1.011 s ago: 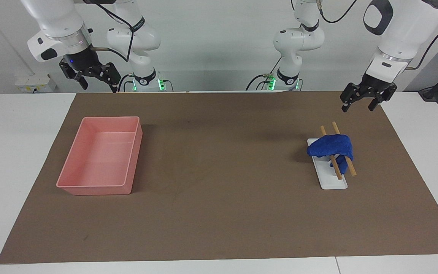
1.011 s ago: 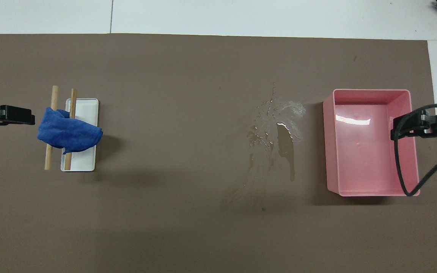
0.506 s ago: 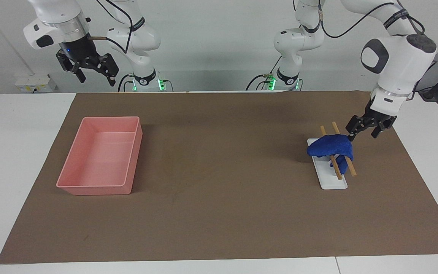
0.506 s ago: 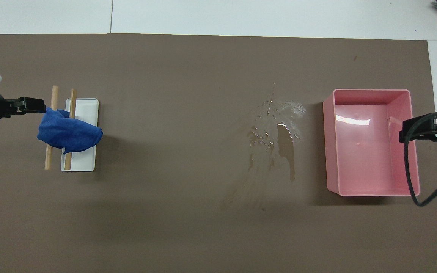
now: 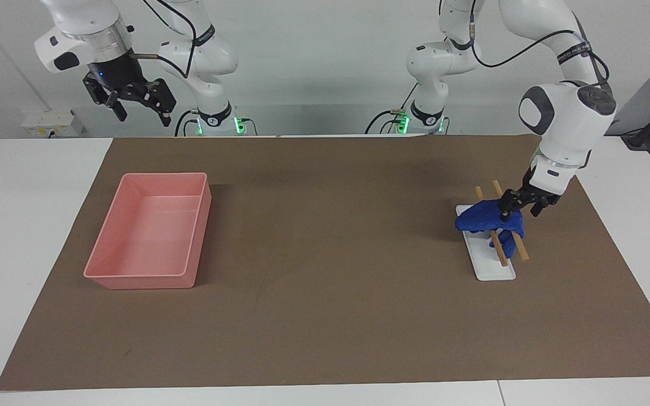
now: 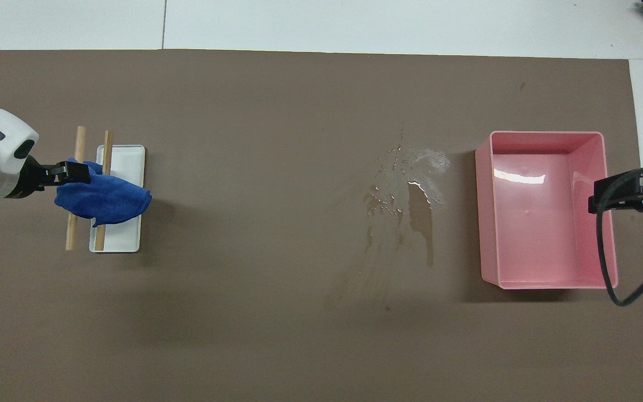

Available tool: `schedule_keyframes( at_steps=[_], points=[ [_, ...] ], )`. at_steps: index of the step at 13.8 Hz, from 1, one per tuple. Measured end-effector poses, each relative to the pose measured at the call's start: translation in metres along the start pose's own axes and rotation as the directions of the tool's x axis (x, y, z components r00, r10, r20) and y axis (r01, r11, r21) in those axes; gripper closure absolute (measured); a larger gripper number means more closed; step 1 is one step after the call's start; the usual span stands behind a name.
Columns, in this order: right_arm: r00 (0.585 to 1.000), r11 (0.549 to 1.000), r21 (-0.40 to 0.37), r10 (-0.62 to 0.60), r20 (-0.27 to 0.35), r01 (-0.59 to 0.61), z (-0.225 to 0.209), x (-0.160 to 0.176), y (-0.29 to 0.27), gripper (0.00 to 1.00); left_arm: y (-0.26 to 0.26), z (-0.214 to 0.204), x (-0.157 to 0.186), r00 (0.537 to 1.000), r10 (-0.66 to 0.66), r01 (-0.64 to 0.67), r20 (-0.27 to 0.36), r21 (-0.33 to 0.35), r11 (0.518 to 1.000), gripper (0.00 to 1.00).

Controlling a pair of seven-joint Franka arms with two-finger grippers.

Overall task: Wipe water with towel using both arms
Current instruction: 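Grasp the blue towel on the white tray with the left gripper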

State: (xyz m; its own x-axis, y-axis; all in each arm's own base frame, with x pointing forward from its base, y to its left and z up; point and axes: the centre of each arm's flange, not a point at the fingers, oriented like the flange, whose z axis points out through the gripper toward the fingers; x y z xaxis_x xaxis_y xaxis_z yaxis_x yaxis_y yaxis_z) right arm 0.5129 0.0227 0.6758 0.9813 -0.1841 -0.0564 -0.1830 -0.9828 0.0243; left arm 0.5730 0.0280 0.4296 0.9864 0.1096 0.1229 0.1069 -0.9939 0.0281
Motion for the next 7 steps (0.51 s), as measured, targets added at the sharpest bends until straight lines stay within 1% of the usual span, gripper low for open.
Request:
schedule_keyframes(
  at_steps=[1,2,3,4,6,7],
  points=[
    [1.0,1.0,0.001,0.0,-0.003,0.0,0.0,0.001,0.0,0.0,0.002,0.004,-0.002,1.0,-0.009,0.009,0.001,0.0,1.0,0.09],
    [1.0,1.0,0.002,0.001,-0.008,-0.001,0.001,0.003,0.0,0.0,0.004,0.006,-0.004,1.0,-0.017,0.017,0.003,-0.001,1.0,0.09],
    [1.0,1.0,0.003,0.003,-0.009,-0.003,0.004,0.007,0.001,0.0,0.004,0.007,-0.004,1.0,-0.022,0.022,0.001,-0.002,1.0,0.17],
    [1.0,1.0,0.002,0.006,0.0,-0.006,0.01,0.012,0.001,0.0,0.004,0.006,-0.004,1.0,-0.024,0.024,-0.001,-0.002,1.0,0.32],
    [1.0,1.0,-0.001,0.012,0.021,-0.012,0.023,0.024,0.002,0.0,0.006,0.003,-0.004,1.0,-0.028,0.028,-0.007,-0.008,1.0,0.56],
    [1.0,1.0,-0.001,0.013,0.026,-0.013,0.028,0.029,0.002,0.0,0.006,-0.002,-0.004,0.999,-0.029,0.029,-0.014,-0.008,1.0,0.66]
  ],
)
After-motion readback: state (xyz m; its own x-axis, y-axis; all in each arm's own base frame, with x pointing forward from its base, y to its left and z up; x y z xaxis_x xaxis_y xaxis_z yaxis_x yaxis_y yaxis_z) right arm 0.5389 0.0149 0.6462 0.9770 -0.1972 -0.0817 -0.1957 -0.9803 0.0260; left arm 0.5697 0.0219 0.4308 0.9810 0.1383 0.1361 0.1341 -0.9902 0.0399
